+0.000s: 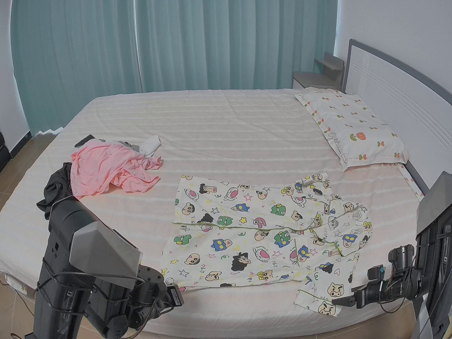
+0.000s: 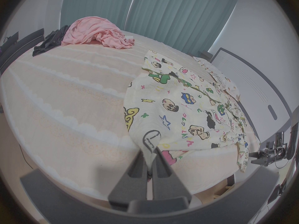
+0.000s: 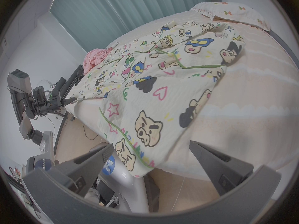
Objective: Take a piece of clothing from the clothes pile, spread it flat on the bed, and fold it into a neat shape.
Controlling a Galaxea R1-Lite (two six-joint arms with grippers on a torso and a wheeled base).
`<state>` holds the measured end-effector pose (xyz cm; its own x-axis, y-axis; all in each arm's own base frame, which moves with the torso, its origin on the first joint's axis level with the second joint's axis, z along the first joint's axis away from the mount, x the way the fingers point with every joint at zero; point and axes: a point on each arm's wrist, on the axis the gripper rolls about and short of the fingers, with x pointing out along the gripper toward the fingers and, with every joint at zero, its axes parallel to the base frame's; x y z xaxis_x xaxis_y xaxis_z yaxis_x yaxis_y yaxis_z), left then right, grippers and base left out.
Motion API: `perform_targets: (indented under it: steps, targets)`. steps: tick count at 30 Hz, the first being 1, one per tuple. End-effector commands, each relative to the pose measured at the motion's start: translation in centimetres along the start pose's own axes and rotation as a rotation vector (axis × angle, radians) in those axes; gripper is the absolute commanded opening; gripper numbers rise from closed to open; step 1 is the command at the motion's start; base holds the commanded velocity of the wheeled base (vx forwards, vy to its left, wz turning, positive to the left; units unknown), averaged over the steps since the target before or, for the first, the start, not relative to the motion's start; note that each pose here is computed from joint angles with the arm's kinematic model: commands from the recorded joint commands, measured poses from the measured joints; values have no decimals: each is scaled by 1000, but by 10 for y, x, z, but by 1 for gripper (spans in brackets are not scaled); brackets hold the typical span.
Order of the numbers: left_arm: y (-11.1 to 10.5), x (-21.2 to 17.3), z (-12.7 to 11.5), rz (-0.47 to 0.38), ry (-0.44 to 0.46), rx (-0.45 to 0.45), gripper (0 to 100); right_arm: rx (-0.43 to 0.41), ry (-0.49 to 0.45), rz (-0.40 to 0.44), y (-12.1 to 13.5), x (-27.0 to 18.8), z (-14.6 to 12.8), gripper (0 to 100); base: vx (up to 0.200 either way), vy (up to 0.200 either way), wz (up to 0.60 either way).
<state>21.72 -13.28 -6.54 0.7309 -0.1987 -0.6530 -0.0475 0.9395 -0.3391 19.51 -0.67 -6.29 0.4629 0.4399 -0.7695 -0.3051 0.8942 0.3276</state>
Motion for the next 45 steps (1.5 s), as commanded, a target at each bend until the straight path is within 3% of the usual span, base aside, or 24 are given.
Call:
perform_targets:
  steps: [1,6,16,21,25,26,36,39,45]
  targets:
    - [-1,0,2,-9,-13,-8,0,-6,36,-30,6,-5,-2,100,0,0,0]
    - [-1,1,2,-12,-17,-9,0,-81,128,3,24,-6,-5,100,0,0,0]
    - [-2,1,3,-15,-21,-11,0,-114,137,17,31,-1,-5,100,0,0,0]
    - [-2,0,3,-15,-22,-13,0,-145,141,-35,32,9,-6,100,0,0,0]
    - [-2,-1,3,-15,-22,-15,0,-99,117,-27,37,13,-4,100,0,0,0]
    - [-2,0,3,-15,-22,-15,0,-76,96,-24,42,16,-1,0,0,0,0]
    - [-1,0,3,-13,-20,-15,0,-71,93,-104,42,18,-1,0,0,0,0]
    - [-1,0,3,-13,-20,-15,0,-71,92,-162,40,17,-1,0,0,0,0]
    - [-1,-1,2,-9,-15,-10,0,-32,76,-201,32,8,2,0,0,0,0]
